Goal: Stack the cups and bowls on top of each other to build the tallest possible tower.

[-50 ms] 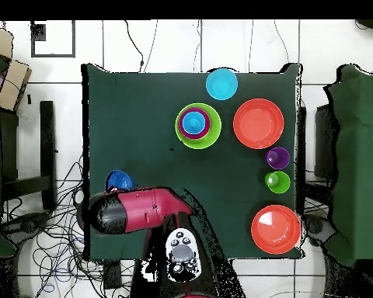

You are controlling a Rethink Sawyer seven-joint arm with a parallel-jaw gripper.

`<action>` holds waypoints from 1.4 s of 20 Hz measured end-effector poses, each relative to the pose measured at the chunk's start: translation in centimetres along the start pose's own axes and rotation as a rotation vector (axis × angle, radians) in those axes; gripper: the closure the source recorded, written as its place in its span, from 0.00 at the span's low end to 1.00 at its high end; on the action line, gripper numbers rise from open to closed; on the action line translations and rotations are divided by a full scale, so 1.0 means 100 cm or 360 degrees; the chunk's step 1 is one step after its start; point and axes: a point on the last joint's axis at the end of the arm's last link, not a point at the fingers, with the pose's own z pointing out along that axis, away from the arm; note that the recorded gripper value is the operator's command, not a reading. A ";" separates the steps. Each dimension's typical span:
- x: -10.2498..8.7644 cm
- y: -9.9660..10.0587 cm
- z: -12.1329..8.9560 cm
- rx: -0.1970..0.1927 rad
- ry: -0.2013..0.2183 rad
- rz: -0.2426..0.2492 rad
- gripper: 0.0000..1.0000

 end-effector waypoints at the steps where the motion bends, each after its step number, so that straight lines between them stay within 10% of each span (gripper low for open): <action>1: -0.004 -0.001 -0.001 -0.0006 0.0000 0.0008 1.00; 28: -0.129 -0.020 -0.053 -0.0116 0.0191 0.0208 1.00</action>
